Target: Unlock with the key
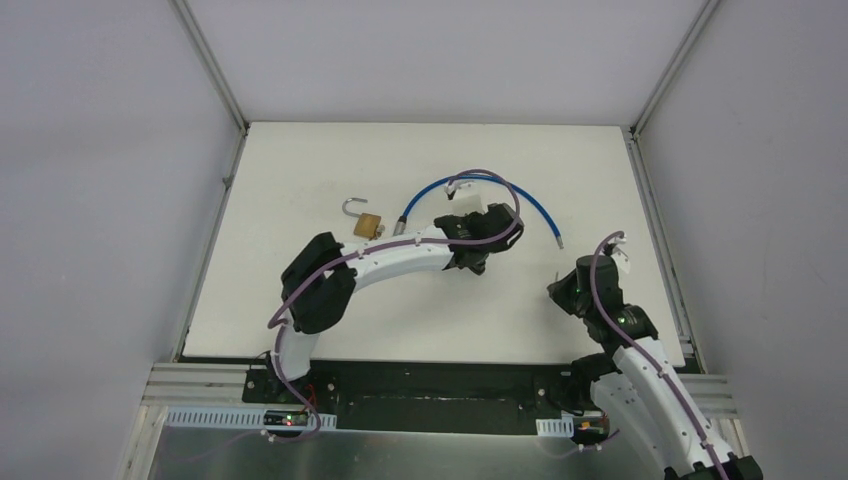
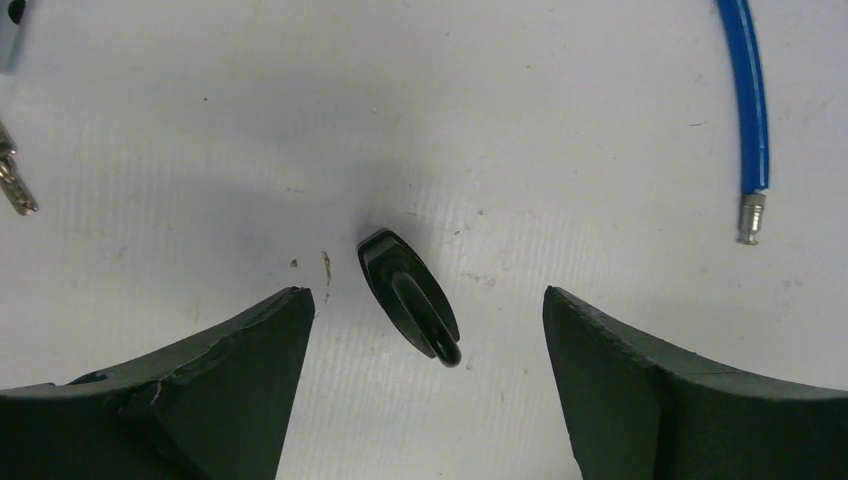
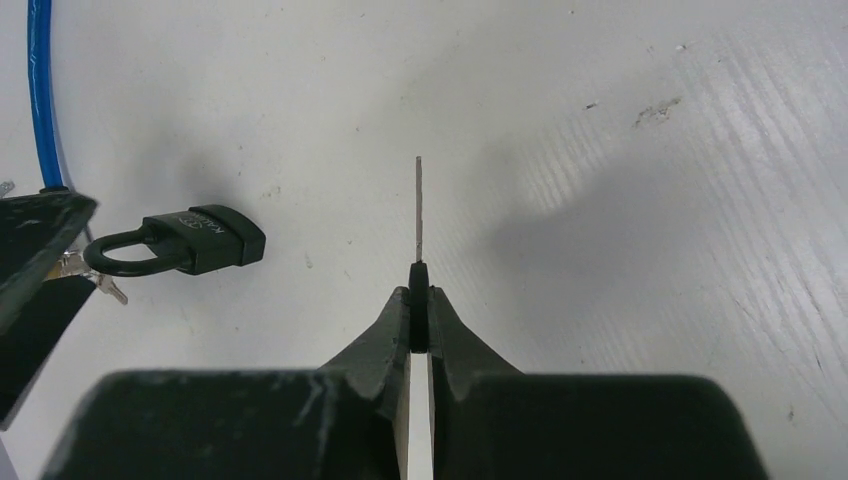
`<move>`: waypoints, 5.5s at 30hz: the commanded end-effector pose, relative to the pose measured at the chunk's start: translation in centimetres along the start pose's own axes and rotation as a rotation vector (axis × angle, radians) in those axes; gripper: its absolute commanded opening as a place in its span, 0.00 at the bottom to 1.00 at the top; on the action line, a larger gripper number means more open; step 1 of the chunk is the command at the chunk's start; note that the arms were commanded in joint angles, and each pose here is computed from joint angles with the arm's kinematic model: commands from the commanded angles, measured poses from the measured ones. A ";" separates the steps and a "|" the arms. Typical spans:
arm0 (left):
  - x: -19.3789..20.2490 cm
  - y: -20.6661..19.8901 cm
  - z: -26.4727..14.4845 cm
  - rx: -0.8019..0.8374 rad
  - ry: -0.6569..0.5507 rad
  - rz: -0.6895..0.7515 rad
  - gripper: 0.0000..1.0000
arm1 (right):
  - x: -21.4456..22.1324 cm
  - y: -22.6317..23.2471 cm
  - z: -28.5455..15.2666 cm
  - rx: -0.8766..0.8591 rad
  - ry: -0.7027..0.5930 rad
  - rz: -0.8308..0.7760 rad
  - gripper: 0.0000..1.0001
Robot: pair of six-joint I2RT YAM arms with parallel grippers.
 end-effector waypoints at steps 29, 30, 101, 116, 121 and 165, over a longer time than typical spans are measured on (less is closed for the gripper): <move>8.1 3.8 0.4 0.232 0.397 0.704 0.20 | -1.2 -0.1 -1.0 0.007 -0.049 0.033 0.01; 8.1 4.1 0.4 0.237 0.397 0.724 0.24 | -1.2 0.0 -1.0 0.005 -0.046 0.037 0.01; -23.2 -4.2 -29.0 1.511 0.936 -0.342 0.00 | -7.8 25.0 -21.2 -1.319 0.042 -0.188 0.00; -19.2 -0.7 -32.2 1.504 0.692 0.130 0.00 | -4.2 23.2 -25.5 -1.467 0.257 -0.299 0.00; -20.5 -1.1 -34.9 1.554 0.390 0.281 0.00 | -4.3 22.4 -27.2 -1.476 0.208 -0.343 0.00; -22.8 -2.4 -38.6 1.453 0.583 -0.078 0.00 | -9.2 29.6 -30.1 -1.655 0.146 -0.243 0.00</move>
Point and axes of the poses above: each gripper's point midway between its finger pads, its own z axis out along the fingers, its own y axis along the line the jaws close on, x = y × z, the point moved 1 cm from there along -z, back along the fingers, and after that the axes turned 9 degrees about -z, right-handed, at the moved point
